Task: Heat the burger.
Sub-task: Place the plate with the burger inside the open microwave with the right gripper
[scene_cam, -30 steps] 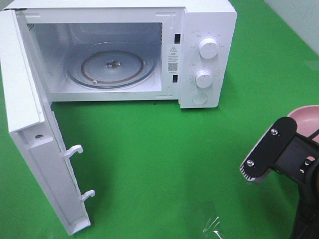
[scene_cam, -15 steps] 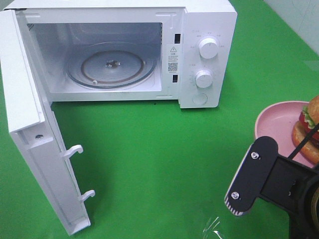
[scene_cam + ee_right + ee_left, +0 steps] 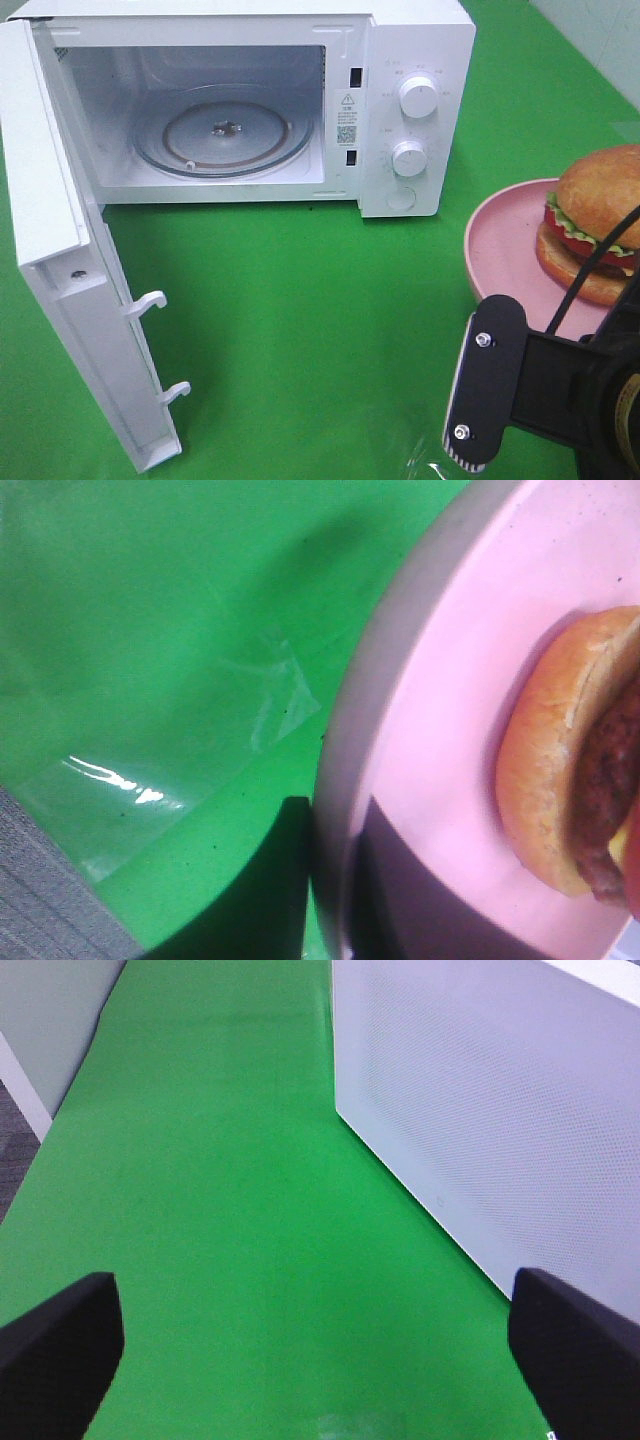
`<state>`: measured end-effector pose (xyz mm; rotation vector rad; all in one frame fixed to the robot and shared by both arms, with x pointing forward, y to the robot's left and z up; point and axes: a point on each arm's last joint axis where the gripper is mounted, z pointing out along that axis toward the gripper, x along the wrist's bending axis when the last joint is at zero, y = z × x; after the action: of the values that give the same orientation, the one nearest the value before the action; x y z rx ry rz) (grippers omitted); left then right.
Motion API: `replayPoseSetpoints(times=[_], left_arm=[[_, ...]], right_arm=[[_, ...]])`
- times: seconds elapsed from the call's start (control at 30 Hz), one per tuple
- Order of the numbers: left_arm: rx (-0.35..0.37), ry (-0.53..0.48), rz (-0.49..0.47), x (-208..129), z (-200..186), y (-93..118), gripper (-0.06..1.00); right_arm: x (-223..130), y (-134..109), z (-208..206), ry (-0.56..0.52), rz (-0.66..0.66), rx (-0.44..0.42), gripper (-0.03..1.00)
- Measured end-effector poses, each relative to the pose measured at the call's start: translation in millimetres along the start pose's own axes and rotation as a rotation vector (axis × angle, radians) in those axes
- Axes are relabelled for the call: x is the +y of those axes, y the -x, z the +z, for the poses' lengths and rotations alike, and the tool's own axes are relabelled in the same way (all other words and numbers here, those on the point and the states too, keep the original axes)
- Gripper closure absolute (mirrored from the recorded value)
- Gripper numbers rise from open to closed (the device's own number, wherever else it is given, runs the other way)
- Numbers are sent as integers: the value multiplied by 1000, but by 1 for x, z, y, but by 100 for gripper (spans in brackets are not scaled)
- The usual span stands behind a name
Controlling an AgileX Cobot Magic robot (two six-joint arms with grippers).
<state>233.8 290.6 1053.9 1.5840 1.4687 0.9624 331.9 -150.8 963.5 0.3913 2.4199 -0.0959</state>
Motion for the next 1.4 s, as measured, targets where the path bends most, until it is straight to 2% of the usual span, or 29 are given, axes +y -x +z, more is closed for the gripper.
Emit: replayPoseSetpoints(times=[0.2, 0.63, 1.0, 1.4], left_arm=[[0, 0, 0, 0, 0, 0, -5], [0, 0, 0, 0, 0, 0, -5], [0, 0, 0, 0, 0, 0, -5], [0, 0, 0, 0, 0, 0, -5]], right_arm=[[7, -2, 0, 73, -97, 16, 94], [16, -3, -1, 180, -215, 10, 94], [30, -4, -5, 345, -420, -24, 94], [36, -8, -6, 433, -517, -16, 94]])
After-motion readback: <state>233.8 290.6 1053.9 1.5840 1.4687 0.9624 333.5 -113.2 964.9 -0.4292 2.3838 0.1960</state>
